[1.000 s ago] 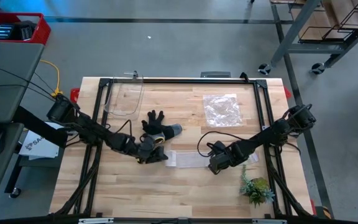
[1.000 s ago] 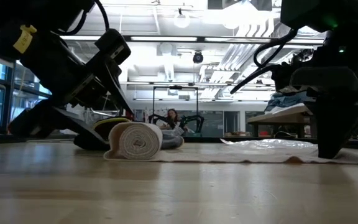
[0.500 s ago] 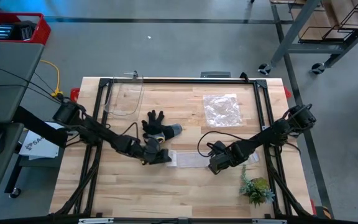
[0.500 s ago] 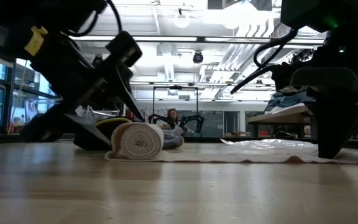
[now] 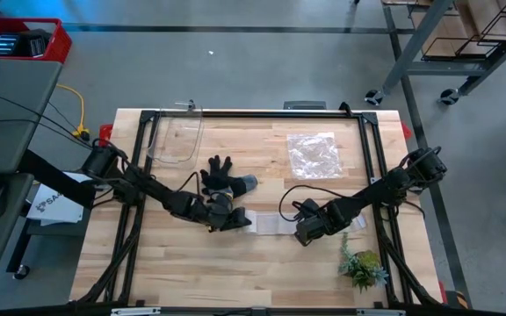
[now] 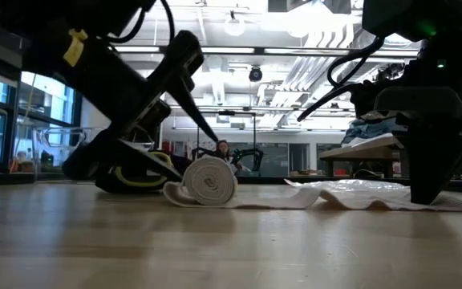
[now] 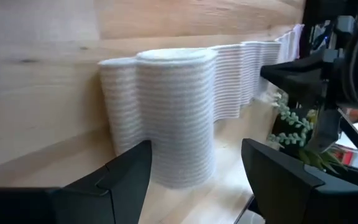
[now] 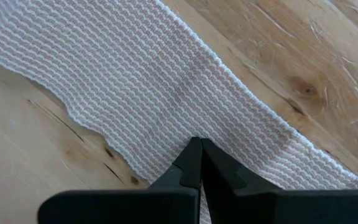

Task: Roll bandage
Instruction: Roll the white-brown bandage

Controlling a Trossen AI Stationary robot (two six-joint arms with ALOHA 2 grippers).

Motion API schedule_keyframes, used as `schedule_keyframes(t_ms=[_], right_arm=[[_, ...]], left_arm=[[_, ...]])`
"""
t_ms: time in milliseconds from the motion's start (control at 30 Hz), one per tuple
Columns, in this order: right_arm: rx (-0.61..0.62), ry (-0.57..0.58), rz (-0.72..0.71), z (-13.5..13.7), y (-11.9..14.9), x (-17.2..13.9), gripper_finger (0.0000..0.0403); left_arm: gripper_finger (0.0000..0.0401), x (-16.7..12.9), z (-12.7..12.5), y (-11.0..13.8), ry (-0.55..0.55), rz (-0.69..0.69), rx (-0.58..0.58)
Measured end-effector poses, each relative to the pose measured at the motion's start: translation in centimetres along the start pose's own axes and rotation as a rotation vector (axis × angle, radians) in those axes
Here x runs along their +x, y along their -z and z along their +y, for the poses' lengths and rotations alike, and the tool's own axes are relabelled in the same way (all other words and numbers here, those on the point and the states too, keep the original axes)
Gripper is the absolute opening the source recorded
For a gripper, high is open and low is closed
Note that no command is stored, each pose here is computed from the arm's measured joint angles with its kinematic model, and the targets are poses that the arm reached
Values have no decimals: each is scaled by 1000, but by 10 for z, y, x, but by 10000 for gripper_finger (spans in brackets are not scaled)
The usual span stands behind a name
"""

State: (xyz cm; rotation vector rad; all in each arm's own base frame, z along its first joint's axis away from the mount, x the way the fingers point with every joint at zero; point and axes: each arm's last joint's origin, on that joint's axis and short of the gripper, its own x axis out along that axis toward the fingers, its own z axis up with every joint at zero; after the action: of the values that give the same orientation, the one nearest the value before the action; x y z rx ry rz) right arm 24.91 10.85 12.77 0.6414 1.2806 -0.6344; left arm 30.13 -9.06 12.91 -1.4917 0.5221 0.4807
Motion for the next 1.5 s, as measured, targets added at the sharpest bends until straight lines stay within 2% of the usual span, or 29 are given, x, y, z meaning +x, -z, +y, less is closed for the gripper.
schedule_keyframes(t_ms=[333,567,767,1000,1167,1300,1500], right_arm=[[1,-4,-1,0,0,0,0],[2,-9,-3,1,0,0,0],[2,-14,-7,1,0,0,0],[3,-13,-10,1,-1,0,0],[3,-14,-9,2,-1,0,0],[3,-15,-7,2,0,0,0],[2,-13,-10,2,-1,0,0]], left_arm=[[243,7,-20,-11,22,-23,49],[243,30,-26,-9,-5,30,67],[243,30,-50,-11,86,24,116],[243,31,-60,-11,106,21,128],[243,40,-54,-13,60,36,140],[243,21,-70,-20,93,13,218],[243,-19,-75,-29,-55,-28,325]])
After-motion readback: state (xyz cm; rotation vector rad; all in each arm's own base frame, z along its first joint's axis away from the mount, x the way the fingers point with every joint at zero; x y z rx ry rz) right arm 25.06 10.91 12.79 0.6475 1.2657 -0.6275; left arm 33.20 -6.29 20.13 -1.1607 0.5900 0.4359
